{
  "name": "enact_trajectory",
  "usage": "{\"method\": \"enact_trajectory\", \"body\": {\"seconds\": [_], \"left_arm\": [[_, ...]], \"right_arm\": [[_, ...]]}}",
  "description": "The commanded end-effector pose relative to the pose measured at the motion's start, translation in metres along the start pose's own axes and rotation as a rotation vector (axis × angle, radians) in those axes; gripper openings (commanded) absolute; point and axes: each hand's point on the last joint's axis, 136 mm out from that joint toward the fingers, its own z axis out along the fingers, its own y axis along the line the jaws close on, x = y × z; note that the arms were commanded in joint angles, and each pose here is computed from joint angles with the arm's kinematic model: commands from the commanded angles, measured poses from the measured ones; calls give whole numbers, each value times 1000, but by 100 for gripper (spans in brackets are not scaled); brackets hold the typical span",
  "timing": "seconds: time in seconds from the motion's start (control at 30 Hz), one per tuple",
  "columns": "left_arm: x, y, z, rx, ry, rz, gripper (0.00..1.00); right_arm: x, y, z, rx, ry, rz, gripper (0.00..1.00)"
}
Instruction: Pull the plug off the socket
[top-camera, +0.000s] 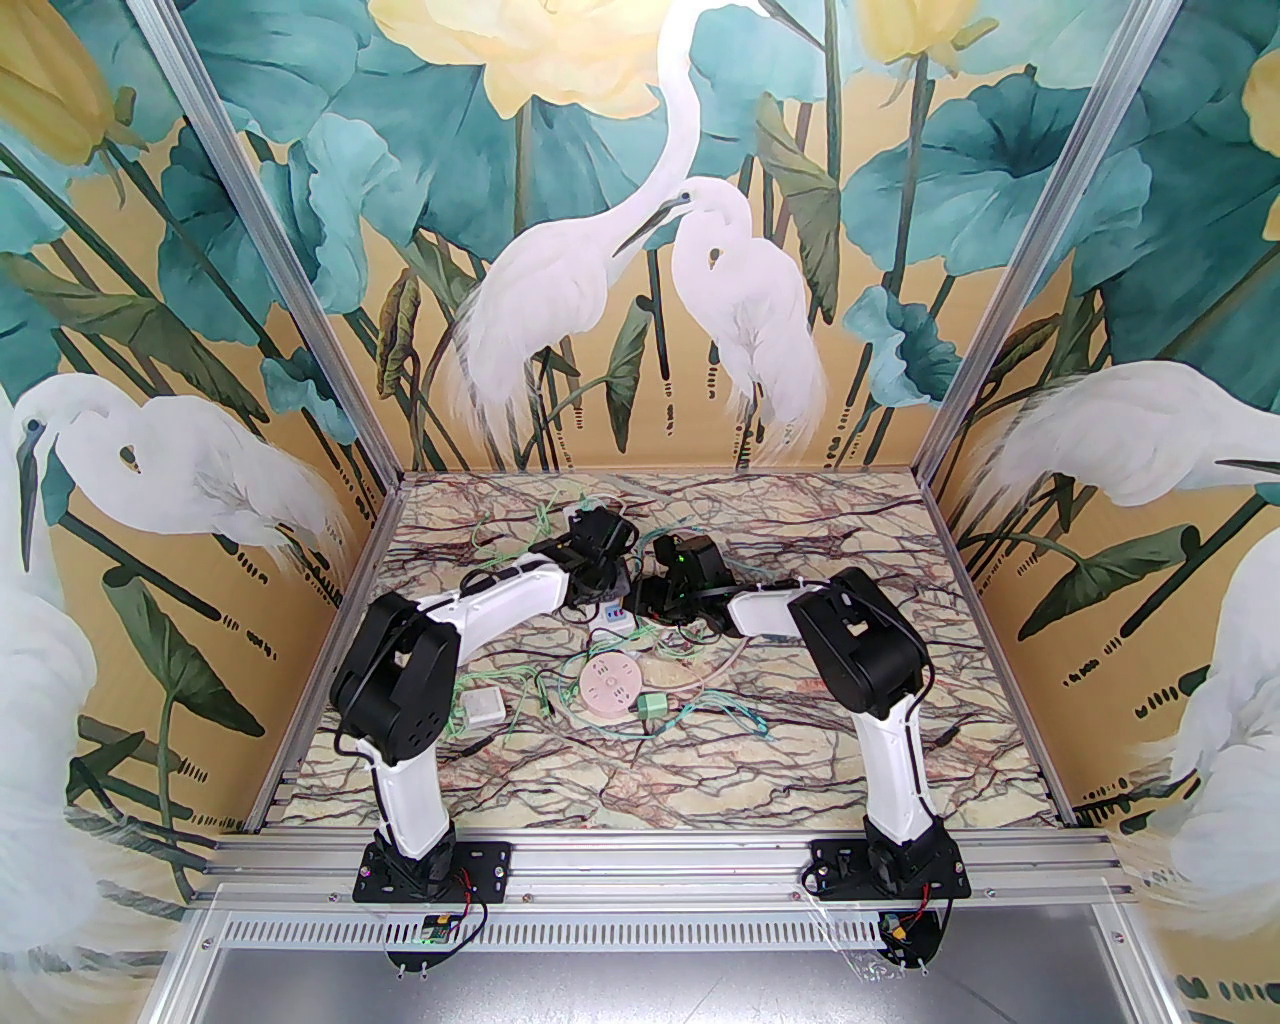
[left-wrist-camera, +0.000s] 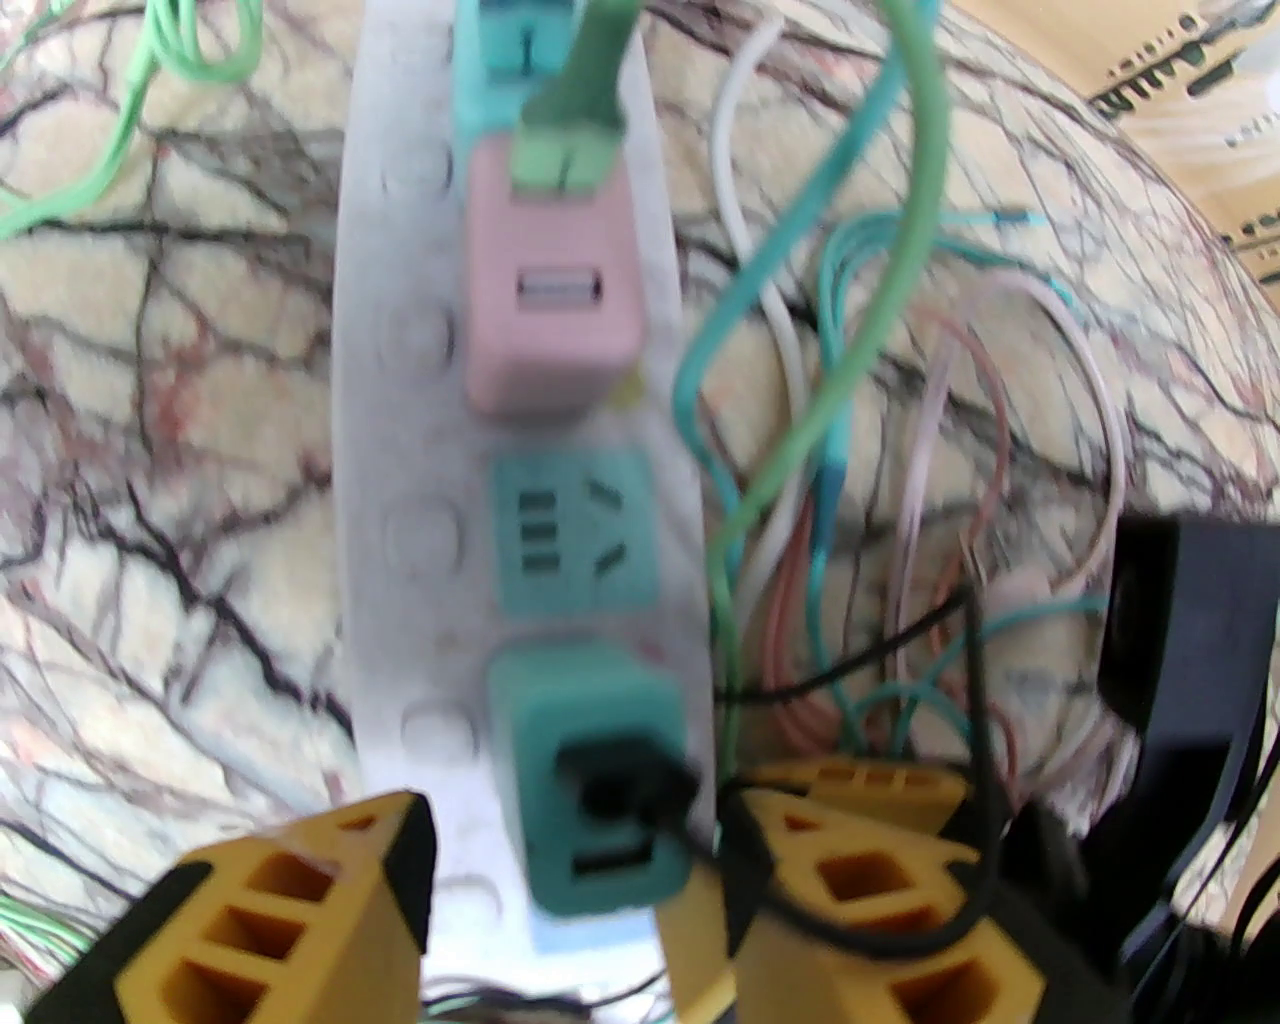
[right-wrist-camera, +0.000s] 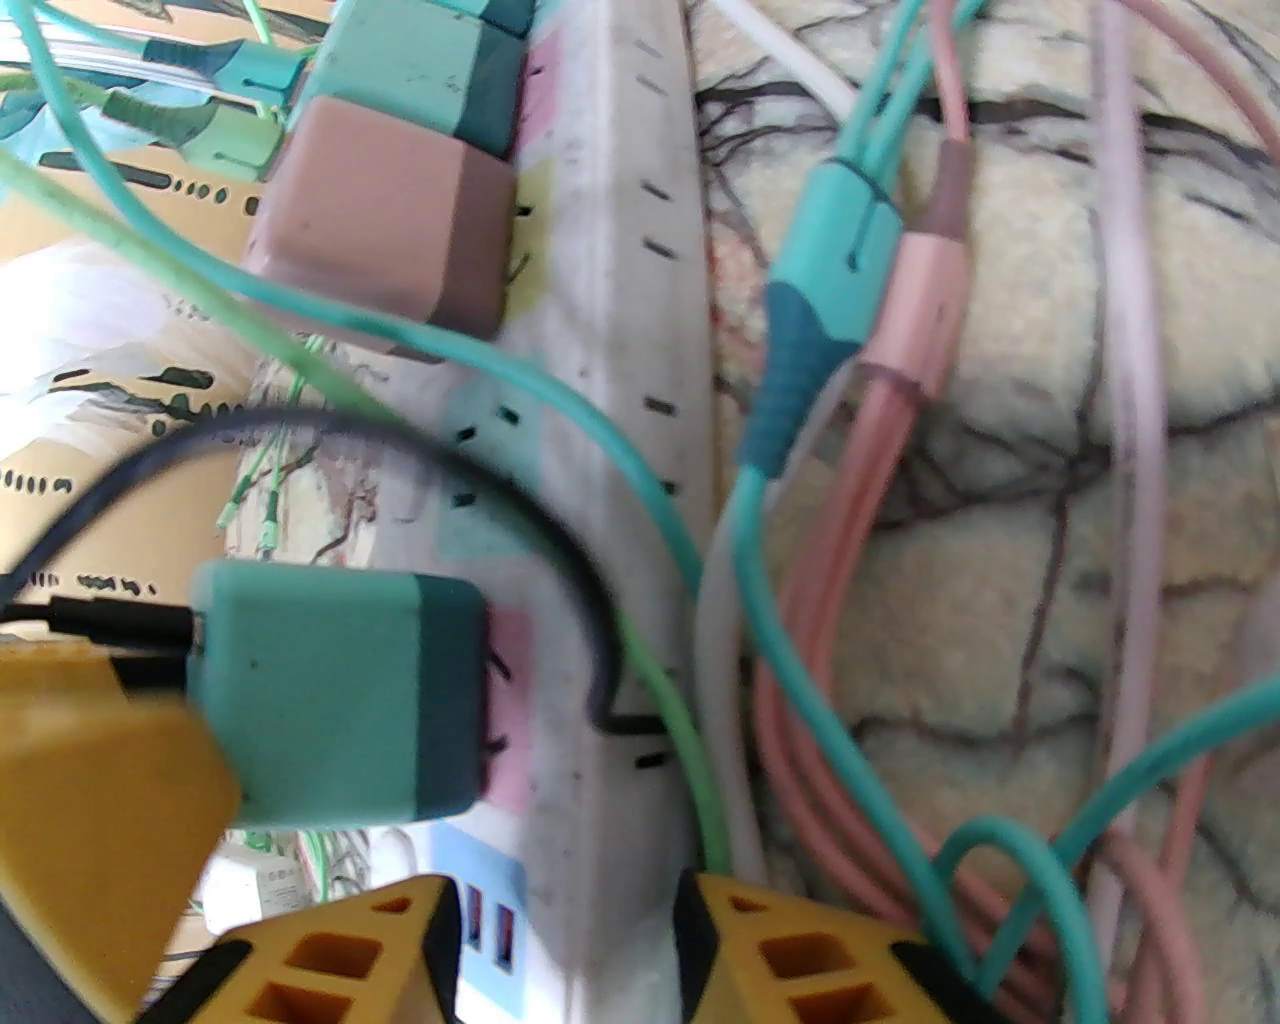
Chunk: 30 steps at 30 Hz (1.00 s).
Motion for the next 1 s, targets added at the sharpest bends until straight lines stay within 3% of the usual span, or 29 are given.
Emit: {"method": "enact_trajectory", "body": {"seconds": [0.0, 0.3, 0.7, 0.97], "left_arm": [[8, 14, 13, -99, 22, 48, 49], [11, 18, 16, -136, 42, 37, 24], [0, -4, -5, -32, 74, -46, 23], [-2, 2, -10, -105, 45, -2, 23]], "right_arm": [[42, -47, 16, 120, 111, 124, 40], [47, -67, 15, 223, 125, 161, 35], [58, -63, 26, 274, 169, 110, 35], [64, -74, 28, 340, 185, 117, 33]]}}
